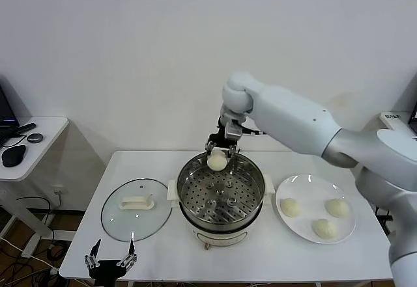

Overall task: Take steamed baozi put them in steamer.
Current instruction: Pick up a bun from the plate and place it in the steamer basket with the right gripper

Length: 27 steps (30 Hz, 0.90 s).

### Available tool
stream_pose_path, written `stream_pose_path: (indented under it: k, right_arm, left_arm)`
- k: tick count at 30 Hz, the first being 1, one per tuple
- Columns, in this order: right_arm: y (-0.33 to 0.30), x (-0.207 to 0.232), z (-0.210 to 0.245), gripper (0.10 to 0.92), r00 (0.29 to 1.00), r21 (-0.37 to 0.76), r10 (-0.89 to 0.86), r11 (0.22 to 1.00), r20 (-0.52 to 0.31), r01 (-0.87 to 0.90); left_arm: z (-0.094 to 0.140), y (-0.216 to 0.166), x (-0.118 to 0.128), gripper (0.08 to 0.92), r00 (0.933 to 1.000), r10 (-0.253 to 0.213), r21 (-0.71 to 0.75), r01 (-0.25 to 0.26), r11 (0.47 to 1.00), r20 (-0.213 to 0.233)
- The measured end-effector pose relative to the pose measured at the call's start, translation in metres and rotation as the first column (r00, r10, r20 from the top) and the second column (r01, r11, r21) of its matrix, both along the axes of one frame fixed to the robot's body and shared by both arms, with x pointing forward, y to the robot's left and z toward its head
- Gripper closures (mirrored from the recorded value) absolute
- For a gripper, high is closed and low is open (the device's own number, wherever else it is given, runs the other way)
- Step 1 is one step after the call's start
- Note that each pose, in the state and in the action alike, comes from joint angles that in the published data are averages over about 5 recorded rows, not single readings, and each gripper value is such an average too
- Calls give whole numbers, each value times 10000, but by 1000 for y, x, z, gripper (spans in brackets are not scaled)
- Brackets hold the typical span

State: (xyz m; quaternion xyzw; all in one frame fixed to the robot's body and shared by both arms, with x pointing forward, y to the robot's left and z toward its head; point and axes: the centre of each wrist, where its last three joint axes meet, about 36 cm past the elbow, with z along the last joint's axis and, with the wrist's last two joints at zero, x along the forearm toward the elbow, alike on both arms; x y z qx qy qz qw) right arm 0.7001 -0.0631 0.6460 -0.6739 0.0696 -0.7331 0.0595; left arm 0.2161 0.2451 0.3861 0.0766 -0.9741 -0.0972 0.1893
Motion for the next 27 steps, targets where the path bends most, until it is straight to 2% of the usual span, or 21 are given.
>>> stream_pose_path:
  k: [21, 24, 27]
  right_arm:
    - [7, 12, -47, 442, 9999, -306, -159, 9994, 5, 159]
    - [6, 13, -49, 418, 9998, -257, -217, 9994, -22, 217]
    - [4, 13, -52, 339, 9995, -179, -289, 9994, -101, 288]
  left_arm:
    - [-6, 4, 6, 177, 10000, 79, -50, -79, 10000, -25]
    - [-7, 4, 8, 177, 10000, 60, -41, -60, 10000, -44]
    - [-8, 5, 8, 177, 10000, 57, -37, -58, 10000, -65]
